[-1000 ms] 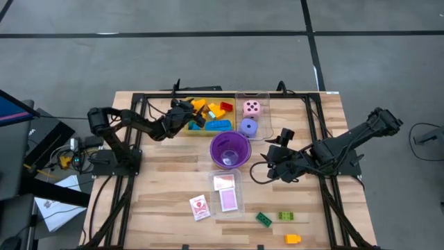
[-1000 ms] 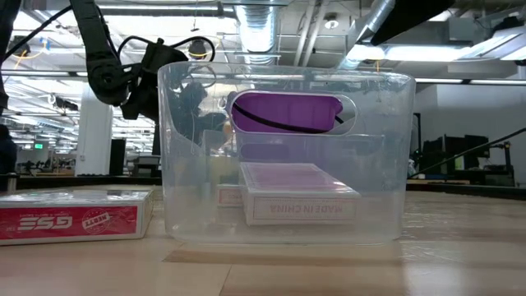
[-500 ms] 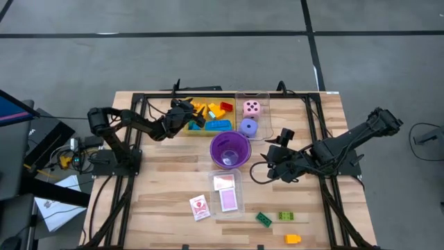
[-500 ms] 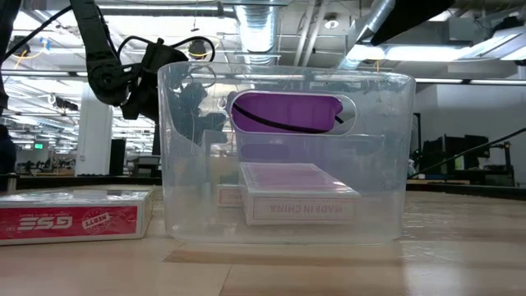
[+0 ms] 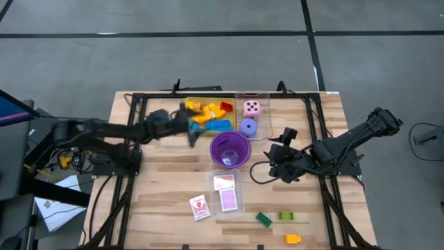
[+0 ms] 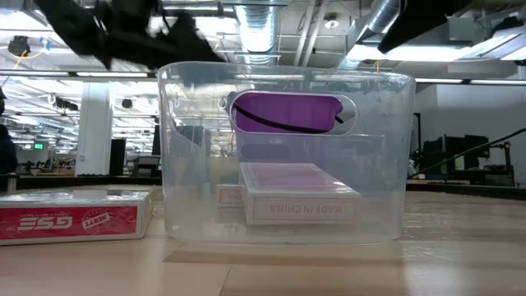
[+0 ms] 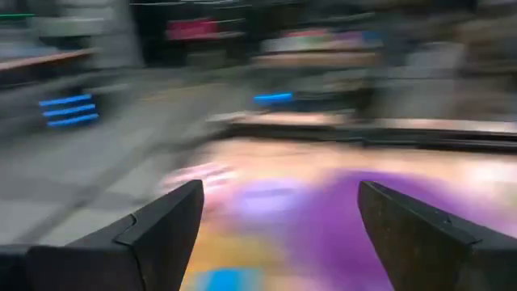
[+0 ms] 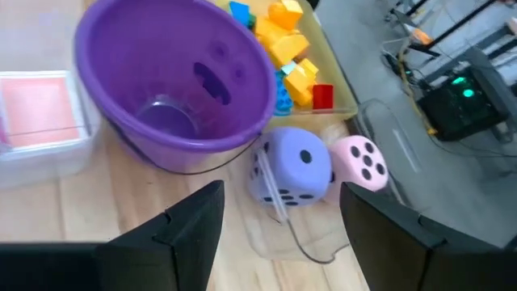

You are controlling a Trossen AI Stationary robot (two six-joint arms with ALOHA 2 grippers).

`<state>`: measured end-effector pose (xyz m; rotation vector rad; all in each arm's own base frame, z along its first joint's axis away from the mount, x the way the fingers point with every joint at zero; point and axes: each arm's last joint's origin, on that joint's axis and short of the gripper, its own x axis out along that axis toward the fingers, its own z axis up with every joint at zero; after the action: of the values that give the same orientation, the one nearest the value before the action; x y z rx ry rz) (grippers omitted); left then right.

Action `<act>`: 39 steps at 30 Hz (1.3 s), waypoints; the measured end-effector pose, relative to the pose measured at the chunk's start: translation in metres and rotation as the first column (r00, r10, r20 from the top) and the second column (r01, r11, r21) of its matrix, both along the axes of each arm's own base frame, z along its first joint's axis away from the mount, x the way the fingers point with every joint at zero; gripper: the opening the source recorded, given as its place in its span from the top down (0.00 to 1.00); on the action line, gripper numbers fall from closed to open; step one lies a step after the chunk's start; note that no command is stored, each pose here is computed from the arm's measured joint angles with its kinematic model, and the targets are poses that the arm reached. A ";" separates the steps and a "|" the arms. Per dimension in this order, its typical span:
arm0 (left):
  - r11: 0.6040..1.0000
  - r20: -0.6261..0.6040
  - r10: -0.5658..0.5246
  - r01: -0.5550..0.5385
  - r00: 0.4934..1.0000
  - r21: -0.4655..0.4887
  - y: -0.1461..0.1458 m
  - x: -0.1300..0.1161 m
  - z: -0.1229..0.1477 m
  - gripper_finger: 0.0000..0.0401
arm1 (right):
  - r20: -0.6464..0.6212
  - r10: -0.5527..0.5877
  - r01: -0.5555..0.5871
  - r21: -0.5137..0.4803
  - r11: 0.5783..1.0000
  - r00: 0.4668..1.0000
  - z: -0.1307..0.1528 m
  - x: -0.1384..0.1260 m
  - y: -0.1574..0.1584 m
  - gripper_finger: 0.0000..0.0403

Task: Pick & Place Toys
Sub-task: Put the yellow game piece into the yellow bin

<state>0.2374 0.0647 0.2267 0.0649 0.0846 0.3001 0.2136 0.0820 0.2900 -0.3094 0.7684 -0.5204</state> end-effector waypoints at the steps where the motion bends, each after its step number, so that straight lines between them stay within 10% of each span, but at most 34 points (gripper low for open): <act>1: 0.991 0.008 -0.137 0.137 0.991 -0.009 -0.013 -0.005 0.007 0.20 | 0.004 -0.006 0.006 -0.005 1.000 1.000 0.000 0.000 0.000 0.40; 4: 0.855 0.080 -0.516 0.518 0.853 -0.006 -0.055 -0.021 0.017 0.22 | 0.013 -0.014 0.014 -0.017 1.000 1.000 0.001 0.000 -0.001 0.40; 8: 0.724 0.181 -0.689 0.659 0.702 0.201 -0.109 -0.043 0.022 0.25 | 0.012 -0.011 0.011 -0.019 1.000 1.000 0.001 0.000 0.000 0.40; 13: 0.805 0.236 -0.547 0.428 0.803 0.410 -0.144 -0.057 0.026 0.27 | 0.022 -0.012 0.012 -0.013 1.000 1.000 0.001 0.001 0.000 0.40; 20: 0.902 0.227 -0.165 0.054 0.960 0.428 -0.144 -0.055 0.024 0.27 | 0.032 -0.012 0.012 -0.005 1.000 0.999 0.001 0.001 0.000 0.40; 39: 0.901 0.201 -0.126 0.027 0.972 0.433 -0.142 -0.051 0.019 0.26 | 0.029 -0.011 0.011 0.000 1.000 1.000 0.001 0.001 0.001 0.40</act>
<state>0.1867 -0.0769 0.2457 0.4714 -0.2119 0.2406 0.2149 0.0826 0.2912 -0.2979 0.7425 -0.5340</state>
